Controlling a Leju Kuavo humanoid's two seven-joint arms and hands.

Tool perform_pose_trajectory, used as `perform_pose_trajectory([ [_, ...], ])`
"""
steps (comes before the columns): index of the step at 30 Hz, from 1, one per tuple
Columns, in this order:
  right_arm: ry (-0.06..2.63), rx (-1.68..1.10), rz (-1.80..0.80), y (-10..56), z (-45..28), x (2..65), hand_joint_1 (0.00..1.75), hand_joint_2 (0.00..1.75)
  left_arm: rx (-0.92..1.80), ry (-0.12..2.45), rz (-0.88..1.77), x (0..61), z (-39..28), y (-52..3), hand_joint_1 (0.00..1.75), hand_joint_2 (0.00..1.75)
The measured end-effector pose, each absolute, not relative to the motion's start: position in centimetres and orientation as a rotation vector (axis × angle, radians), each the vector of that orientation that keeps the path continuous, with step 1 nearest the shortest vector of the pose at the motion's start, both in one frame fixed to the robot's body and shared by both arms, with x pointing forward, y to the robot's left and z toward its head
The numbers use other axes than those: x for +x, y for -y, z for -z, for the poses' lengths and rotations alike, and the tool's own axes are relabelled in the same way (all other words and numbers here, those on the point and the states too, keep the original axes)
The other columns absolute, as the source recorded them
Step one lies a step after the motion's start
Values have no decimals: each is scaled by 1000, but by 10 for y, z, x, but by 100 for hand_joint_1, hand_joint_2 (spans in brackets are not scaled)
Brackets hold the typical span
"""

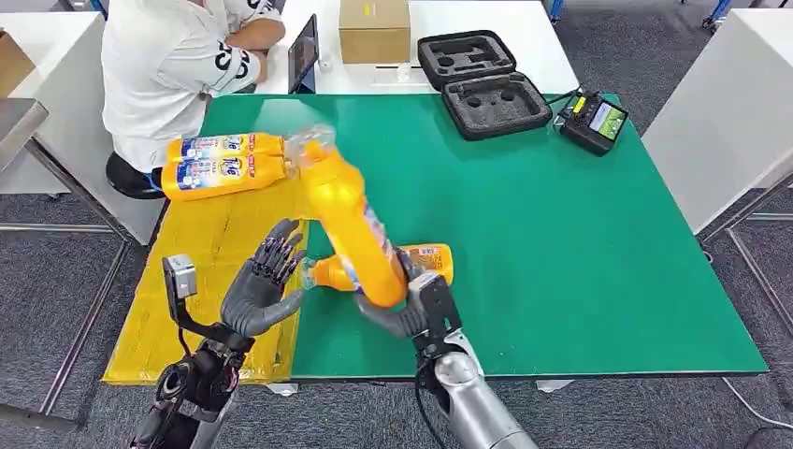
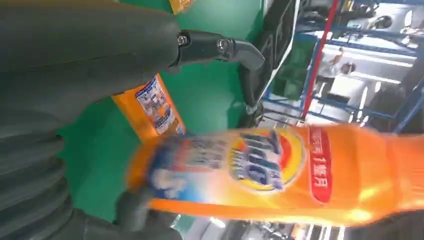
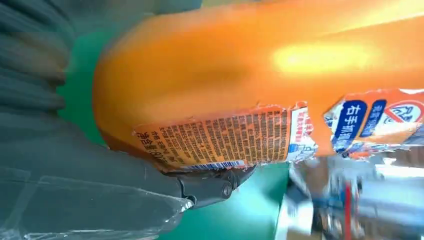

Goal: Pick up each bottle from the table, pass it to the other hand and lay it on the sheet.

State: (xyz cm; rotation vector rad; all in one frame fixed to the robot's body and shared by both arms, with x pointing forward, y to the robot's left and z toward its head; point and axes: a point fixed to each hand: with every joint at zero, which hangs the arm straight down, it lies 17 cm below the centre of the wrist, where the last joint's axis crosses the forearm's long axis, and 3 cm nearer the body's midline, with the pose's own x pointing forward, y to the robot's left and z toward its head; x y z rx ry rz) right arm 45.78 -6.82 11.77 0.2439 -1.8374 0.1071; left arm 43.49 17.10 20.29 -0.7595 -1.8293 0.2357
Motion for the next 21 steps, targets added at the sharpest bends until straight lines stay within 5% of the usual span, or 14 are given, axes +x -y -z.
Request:
perform_pose_trajectory([
  [21, 1717, 317, -354, -3, -84, 435, 175, 175, -719, 1735, -345, 448, -171, -184, 0, 175],
])
